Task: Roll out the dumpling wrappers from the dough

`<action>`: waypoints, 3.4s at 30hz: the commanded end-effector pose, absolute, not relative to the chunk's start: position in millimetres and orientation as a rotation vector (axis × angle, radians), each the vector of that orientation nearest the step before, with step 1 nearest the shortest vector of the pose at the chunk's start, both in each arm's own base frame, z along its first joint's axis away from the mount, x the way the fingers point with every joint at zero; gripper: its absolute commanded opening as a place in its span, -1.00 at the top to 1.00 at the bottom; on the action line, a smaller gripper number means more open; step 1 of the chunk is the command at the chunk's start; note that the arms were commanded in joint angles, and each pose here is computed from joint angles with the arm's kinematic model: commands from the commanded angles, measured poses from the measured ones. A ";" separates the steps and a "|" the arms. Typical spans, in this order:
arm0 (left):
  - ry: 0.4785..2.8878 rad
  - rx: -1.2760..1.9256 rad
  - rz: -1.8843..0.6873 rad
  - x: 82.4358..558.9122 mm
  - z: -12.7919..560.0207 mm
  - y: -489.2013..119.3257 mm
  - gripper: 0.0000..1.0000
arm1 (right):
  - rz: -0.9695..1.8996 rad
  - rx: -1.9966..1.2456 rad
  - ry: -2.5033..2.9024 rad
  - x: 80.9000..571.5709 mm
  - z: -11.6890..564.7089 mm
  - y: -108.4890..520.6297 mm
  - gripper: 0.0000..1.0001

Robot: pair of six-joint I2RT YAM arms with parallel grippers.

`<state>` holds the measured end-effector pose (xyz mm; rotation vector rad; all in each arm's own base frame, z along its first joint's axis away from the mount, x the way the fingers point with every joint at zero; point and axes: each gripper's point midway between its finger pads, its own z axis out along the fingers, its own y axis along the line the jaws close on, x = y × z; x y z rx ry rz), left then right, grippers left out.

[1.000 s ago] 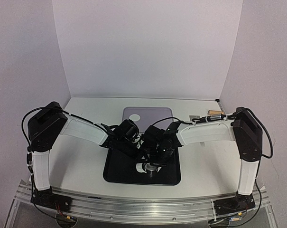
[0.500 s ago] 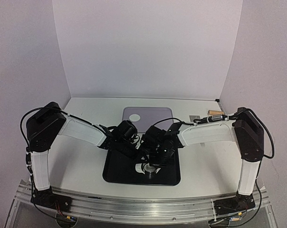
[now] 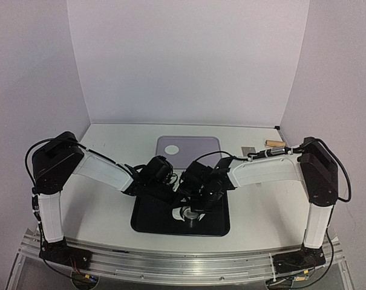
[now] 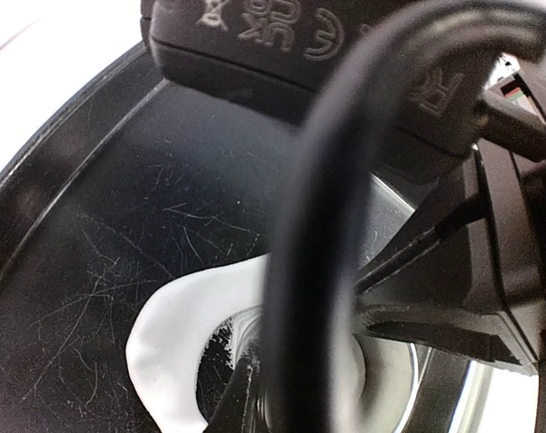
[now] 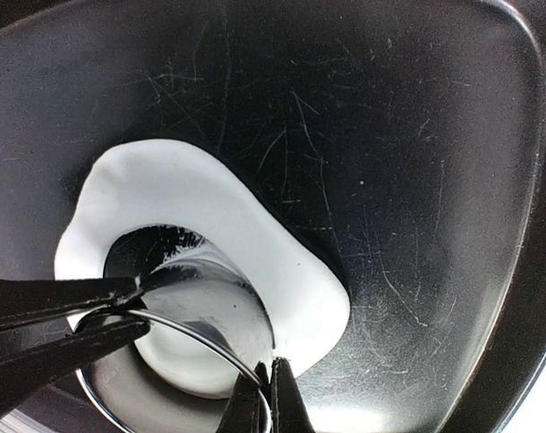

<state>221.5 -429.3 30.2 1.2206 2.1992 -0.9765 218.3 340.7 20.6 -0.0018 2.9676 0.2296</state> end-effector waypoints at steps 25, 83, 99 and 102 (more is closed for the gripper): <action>2.456 1.291 -0.867 241.2 80.7 -409.8 1.00 | 0.375 -0.007 2.638 264.4 131.1 350.8 1.00; 2.341 0.927 -0.964 359.0 174.4 -266.7 -0.49 | -0.248 0.761 2.826 209.6 39.4 60.3 1.00; 2.365 0.993 -0.994 353.5 156.6 -269.3 -0.48 | -0.191 0.636 2.784 240.0 95.3 68.3 -0.24; 2.369 1.053 -0.989 350.0 149.0 -269.7 -0.44 | -0.162 0.581 2.765 248.9 119.4 72.2 -0.24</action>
